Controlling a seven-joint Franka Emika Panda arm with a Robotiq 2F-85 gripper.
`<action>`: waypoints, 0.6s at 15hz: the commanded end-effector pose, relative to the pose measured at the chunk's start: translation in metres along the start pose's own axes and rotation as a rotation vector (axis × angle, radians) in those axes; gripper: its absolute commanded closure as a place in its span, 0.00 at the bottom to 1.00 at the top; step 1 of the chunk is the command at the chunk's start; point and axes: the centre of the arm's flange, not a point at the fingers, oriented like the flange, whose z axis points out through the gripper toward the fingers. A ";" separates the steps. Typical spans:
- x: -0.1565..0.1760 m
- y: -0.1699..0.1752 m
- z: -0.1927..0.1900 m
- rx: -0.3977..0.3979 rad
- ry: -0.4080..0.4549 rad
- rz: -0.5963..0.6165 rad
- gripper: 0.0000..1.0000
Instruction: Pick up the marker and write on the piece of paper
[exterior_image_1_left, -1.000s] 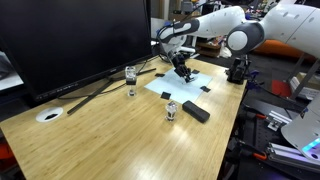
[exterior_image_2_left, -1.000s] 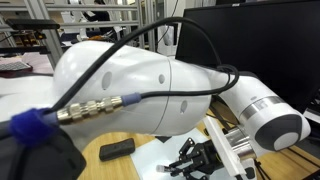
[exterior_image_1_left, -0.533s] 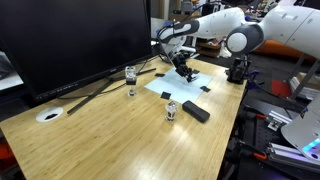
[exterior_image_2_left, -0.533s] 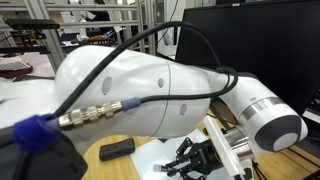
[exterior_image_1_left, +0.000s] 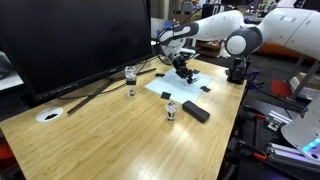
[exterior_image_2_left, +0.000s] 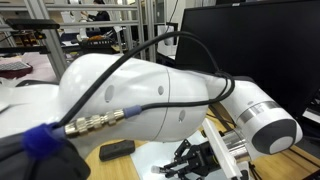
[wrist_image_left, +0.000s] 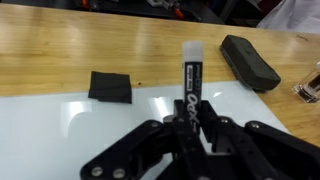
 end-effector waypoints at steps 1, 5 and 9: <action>0.026 -0.001 -0.038 -0.012 -0.018 0.006 0.95; 0.026 0.000 -0.039 -0.013 -0.026 0.007 0.95; 0.025 0.001 -0.038 -0.024 -0.021 0.004 0.95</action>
